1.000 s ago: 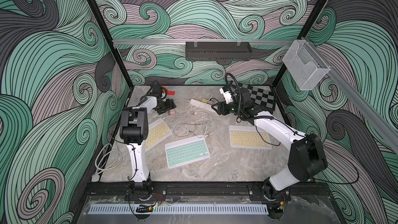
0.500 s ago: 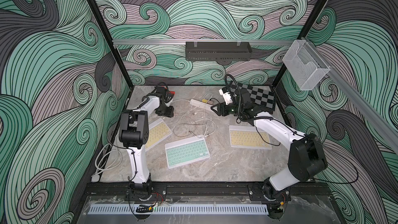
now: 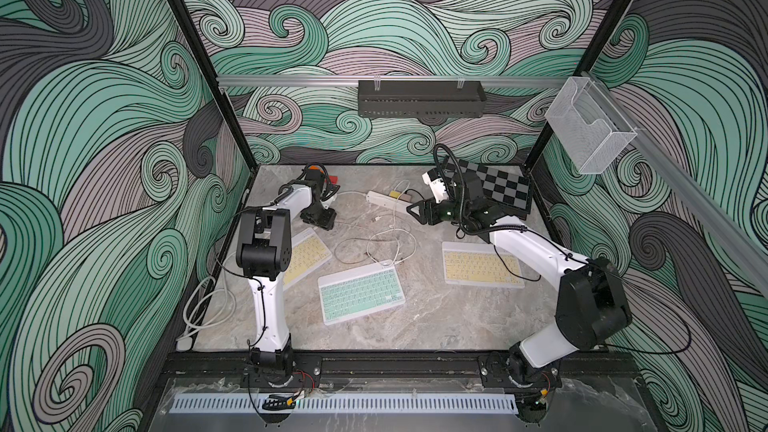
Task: Unplug the wireless keyboard
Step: Pick up the keyboard from the center of the board.
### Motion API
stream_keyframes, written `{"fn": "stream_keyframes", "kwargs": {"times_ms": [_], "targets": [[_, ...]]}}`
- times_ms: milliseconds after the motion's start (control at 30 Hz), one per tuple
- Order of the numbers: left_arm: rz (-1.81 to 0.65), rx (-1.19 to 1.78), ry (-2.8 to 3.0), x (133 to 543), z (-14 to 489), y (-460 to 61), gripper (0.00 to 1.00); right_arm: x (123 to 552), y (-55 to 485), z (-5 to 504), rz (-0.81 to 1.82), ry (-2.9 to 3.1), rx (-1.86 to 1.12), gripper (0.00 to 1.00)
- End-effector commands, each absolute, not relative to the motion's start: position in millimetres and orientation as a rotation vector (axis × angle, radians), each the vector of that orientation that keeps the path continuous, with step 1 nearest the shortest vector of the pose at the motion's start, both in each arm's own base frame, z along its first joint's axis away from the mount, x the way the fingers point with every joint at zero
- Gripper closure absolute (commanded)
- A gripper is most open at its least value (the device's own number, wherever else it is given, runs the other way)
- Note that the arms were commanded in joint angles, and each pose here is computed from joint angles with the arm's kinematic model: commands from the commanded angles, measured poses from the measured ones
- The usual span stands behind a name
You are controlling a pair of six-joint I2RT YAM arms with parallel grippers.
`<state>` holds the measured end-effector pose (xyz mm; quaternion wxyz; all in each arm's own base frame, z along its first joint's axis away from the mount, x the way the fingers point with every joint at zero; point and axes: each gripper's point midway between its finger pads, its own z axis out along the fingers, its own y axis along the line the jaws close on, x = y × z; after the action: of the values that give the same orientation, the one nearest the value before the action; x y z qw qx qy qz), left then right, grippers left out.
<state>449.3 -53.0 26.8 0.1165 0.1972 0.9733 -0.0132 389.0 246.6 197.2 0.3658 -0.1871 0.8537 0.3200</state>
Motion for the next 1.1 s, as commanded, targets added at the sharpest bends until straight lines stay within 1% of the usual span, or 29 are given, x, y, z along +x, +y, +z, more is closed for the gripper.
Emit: {"fn": "stream_keyframes", "kwargs": {"times_ms": [0,167,267,333,500,700,867,967,1067], "targets": [[0.014,0.613,2.853,457.4,20.2,-45.1,0.41,387.5,250.3,189.8,0.844,2.204,-0.499,0.36],[0.01,0.591,2.865,464.8,14.0,-42.0,0.41,387.0,250.5,189.1,0.846,2.207,-0.5,0.36],[-0.016,0.592,2.907,464.5,9.1,-40.6,0.47,387.0,249.8,190.5,0.842,2.203,-0.5,0.36],[-0.055,0.603,2.951,458.6,4.8,-42.8,0.54,387.0,249.1,191.5,0.836,2.2,-0.501,0.36],[-0.175,0.64,2.974,447.6,1.8,-58.4,0.56,387.7,249.1,192.3,0.831,2.197,-0.501,0.36],[-0.143,0.66,2.943,448.8,11.1,-61.9,0.7,387.7,249.4,192.8,0.837,2.195,-0.498,0.36],[-0.144,0.664,2.874,455.6,32.9,-71.5,0.83,387.9,251.7,194.2,0.857,2.192,-0.494,0.36],[-0.157,0.657,2.831,458.3,47.6,-79.6,0.89,386.4,255.4,195.3,0.894,2.189,-0.497,0.36],[-0.198,0.646,2.798,457.6,63.9,-90.0,0.93,385.0,260.0,193.5,0.94,2.186,-0.496,0.36]]}}
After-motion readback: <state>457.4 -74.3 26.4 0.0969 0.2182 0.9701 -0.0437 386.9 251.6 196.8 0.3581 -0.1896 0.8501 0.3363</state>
